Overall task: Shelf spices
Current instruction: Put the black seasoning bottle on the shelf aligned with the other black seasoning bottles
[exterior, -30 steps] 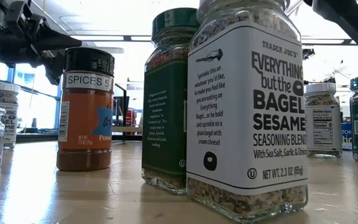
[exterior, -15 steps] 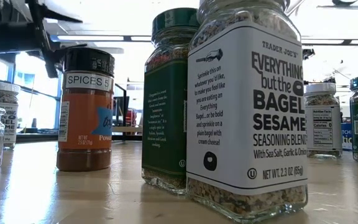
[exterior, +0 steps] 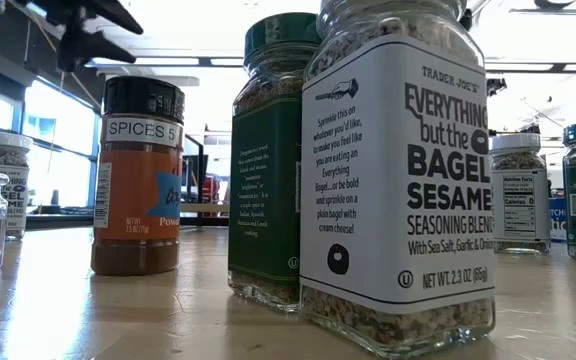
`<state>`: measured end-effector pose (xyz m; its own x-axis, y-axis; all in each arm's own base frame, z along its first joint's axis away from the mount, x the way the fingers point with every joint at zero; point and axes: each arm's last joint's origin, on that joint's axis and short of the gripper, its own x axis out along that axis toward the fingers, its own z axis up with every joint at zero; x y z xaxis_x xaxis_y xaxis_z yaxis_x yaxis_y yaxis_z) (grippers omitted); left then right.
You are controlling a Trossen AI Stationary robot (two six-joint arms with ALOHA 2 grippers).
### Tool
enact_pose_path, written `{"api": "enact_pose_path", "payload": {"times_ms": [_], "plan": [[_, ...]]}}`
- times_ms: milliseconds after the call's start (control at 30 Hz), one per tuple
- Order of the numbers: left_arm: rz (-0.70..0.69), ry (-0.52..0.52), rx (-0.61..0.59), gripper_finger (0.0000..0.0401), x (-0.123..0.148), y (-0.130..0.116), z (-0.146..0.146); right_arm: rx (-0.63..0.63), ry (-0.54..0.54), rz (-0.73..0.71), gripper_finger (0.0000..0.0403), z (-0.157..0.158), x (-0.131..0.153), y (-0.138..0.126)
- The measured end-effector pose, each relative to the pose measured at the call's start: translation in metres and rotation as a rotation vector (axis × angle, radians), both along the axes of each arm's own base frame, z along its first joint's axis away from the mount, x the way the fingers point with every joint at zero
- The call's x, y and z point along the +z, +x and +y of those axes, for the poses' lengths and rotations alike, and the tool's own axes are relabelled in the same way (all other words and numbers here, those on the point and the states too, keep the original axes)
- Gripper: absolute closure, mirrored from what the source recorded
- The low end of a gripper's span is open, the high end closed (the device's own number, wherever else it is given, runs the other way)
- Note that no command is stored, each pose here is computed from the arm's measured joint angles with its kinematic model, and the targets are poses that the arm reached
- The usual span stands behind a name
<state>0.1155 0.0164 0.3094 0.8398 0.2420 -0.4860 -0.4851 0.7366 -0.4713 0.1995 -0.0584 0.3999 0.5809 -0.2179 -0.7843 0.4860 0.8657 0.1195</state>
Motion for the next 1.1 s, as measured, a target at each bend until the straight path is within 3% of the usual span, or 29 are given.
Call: {"api": "enact_pose_path", "payload": {"times_ms": [133, 367, 433, 567, 667, 767, 933, 1100], "plan": [[0.236, 0.002, -0.284, 0.0192, 0.004, 0.039, -0.004, 0.018, 0.011, 0.02, 0.016, 0.004, -0.017, -0.012], [0.409, -0.105, -0.664, 0.0192, -0.04, 0.107, -0.018, 0.094, 0.013, 0.025, 0.016, 0.009, -0.024, -0.026], [0.457, -0.083, -0.765, 0.0192, -0.052, 0.122, -0.027, 0.1, 0.011, 0.011, 0.016, 0.01, -0.022, -0.029], [0.562, 0.084, -1.02, 0.0192, -0.058, 0.143, -0.055, 0.1, 0.004, -0.01, 0.016, 0.012, -0.019, -0.036], [0.656, 0.27, -1.093, 0.0192, -0.053, 0.156, -0.079, 0.099, 0.0, -0.026, 0.016, 0.013, -0.016, -0.04], [0.663, 0.403, -1.117, 0.0192, -0.046, 0.163, -0.105, 0.1, -0.004, -0.034, 0.016, 0.014, -0.015, -0.043], [0.64, 0.414, -1.189, 0.0186, -0.053, 0.165, -0.14, 0.1, -0.005, -0.034, 0.016, 0.014, -0.015, -0.044], [0.672, 0.34, -1.136, 0.0146, -0.061, 0.166, -0.152, 0.1, -0.004, -0.032, 0.016, 0.014, -0.015, -0.044]]}}
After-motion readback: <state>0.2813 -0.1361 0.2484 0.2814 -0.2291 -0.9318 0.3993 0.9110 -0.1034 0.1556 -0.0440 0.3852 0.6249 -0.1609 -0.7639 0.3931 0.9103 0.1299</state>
